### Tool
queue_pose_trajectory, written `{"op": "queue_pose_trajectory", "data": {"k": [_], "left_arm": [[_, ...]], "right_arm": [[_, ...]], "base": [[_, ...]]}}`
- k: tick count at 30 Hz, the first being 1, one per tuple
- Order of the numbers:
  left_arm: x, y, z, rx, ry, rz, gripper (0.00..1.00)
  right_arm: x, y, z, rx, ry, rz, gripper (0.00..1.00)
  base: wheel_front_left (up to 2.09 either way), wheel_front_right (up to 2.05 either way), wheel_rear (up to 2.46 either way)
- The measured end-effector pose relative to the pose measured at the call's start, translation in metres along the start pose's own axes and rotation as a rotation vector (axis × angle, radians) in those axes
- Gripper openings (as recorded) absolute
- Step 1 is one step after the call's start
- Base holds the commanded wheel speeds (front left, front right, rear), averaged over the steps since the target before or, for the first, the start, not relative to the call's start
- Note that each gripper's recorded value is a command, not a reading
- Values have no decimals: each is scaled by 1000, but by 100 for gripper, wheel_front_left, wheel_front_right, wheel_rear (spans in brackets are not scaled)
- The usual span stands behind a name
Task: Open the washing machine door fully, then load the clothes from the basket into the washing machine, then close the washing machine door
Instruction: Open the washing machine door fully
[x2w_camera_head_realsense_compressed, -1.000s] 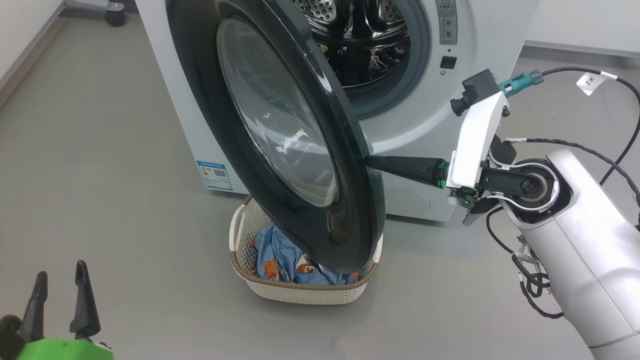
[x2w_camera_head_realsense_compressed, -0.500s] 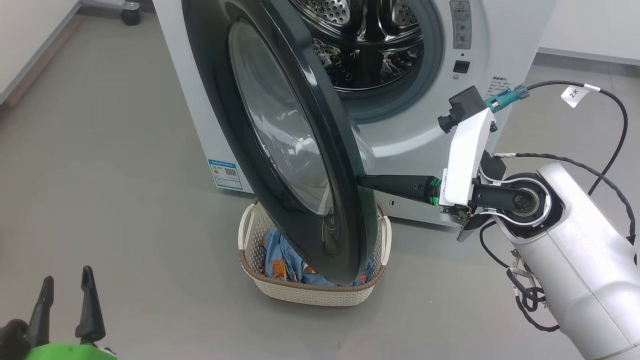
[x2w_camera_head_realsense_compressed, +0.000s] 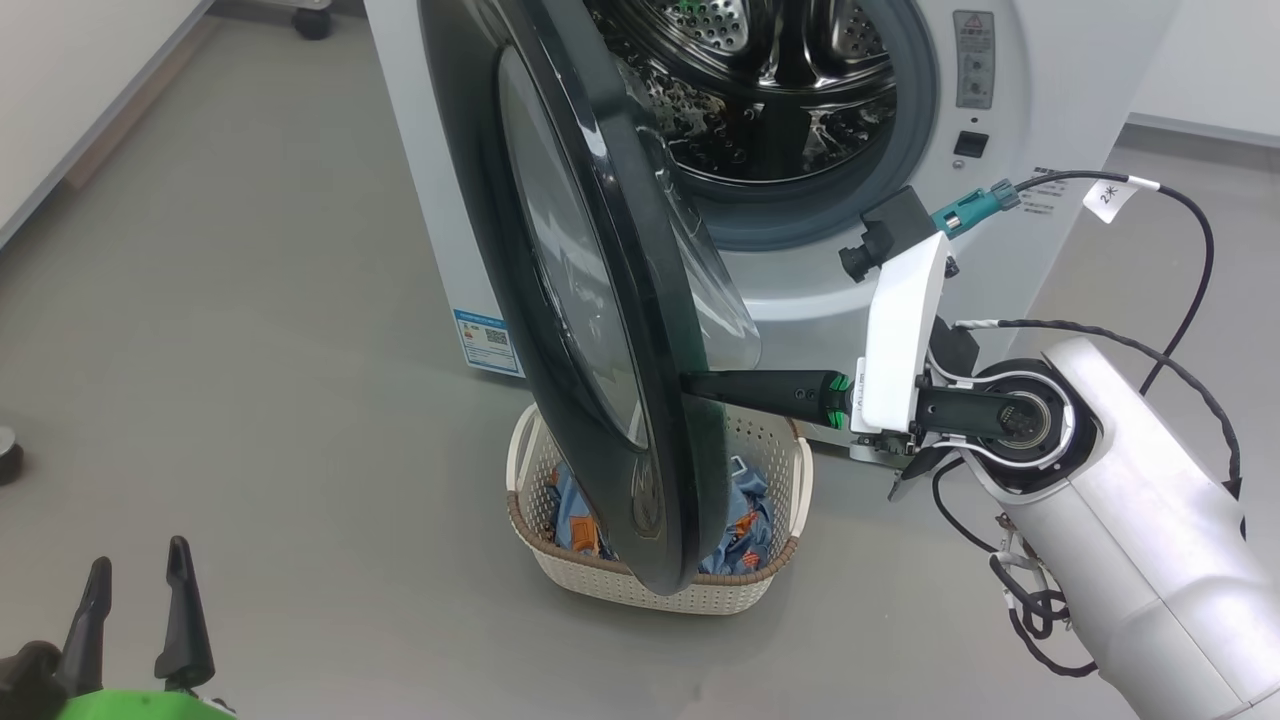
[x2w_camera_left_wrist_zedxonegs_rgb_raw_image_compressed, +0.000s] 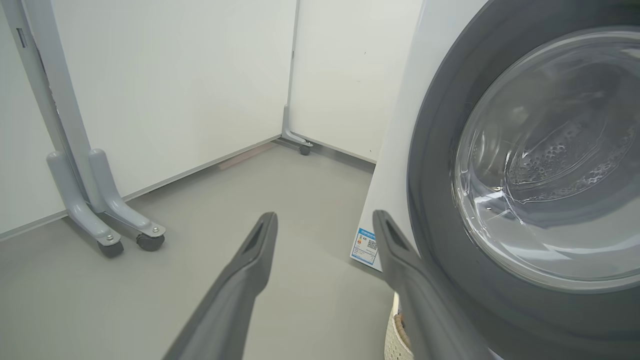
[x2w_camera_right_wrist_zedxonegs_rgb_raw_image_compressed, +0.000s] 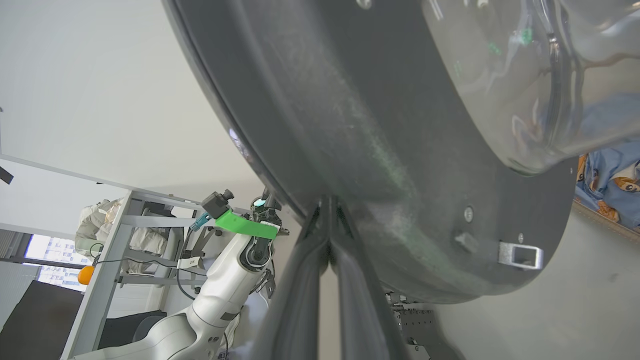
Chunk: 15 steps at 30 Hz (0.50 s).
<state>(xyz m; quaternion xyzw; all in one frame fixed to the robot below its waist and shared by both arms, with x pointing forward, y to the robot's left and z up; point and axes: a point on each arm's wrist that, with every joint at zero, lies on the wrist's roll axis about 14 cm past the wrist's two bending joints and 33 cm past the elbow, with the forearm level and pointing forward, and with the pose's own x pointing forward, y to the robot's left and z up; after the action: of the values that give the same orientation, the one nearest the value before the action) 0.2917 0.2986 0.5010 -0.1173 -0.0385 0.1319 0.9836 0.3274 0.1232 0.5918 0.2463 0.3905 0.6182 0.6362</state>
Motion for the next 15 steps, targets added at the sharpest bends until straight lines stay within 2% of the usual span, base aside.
{"op": "queue_pose_trajectory", "data": {"k": [15], "left_arm": [[-10, 18, 5, 4, -11, 57, 100]], "right_arm": [[22, 14, -12, -15, 73, 59, 0]], "base": [[0, 0, 0]]}}
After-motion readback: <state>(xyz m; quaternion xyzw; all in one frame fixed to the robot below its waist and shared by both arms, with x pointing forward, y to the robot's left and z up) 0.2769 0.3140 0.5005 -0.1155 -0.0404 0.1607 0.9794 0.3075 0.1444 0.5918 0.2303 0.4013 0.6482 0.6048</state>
